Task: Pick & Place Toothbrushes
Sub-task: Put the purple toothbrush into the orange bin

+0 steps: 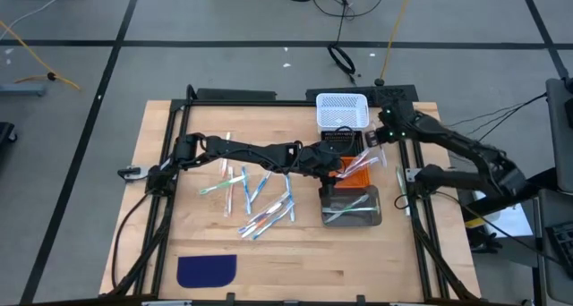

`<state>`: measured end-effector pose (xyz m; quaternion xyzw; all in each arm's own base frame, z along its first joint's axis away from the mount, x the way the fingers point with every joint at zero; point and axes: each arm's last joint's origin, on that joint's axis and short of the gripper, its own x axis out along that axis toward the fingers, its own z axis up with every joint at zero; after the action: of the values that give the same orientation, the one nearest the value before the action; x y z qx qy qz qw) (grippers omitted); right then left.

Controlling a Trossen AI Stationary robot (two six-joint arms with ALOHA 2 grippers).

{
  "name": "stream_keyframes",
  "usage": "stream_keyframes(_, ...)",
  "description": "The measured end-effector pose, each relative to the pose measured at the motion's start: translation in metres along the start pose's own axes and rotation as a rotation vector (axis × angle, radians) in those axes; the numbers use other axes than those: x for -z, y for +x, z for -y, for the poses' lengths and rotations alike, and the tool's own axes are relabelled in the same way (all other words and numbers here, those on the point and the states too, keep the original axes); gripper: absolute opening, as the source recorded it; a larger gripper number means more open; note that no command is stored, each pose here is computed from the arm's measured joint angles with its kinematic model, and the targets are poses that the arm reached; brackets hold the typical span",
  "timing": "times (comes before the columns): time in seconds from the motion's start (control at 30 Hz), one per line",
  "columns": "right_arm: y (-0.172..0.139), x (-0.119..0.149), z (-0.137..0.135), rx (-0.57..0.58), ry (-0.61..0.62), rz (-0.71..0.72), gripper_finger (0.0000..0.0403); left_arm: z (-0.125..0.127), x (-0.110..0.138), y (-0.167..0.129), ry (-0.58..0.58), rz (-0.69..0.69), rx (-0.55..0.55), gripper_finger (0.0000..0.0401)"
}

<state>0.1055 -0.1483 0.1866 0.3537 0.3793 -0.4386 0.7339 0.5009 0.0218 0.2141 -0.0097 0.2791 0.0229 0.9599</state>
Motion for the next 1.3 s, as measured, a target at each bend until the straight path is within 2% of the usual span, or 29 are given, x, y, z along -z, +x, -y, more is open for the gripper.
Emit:
stream_keyframes(0.23, -0.040, 0.006, -0.001, -0.058, -0.003, 0.176, 0.0013, 0.000, -0.002, 0.000, -0.002, 0.016, 0.000, 0.0198)
stream_keyframes(0.6, -0.087, 0.020, -0.008, -0.353, -0.051, 0.394, 0.0013, 0.000, -0.009, 0.000, -0.056, 0.093, 0.002, 0.0198)
stream_keyframes(0.97, -0.105, 0.029, -0.030, -0.575, -0.192, 0.471, 0.0013, -0.005, -0.022, -0.003, -0.153, 0.232, 0.021, 0.0198)
stream_keyframes(1.3, -0.118, 0.034, -0.052, -0.759, -0.334, 0.532, 0.0013, -0.025, -0.032, -0.007, -0.255, 0.326, 0.172, 0.0198)
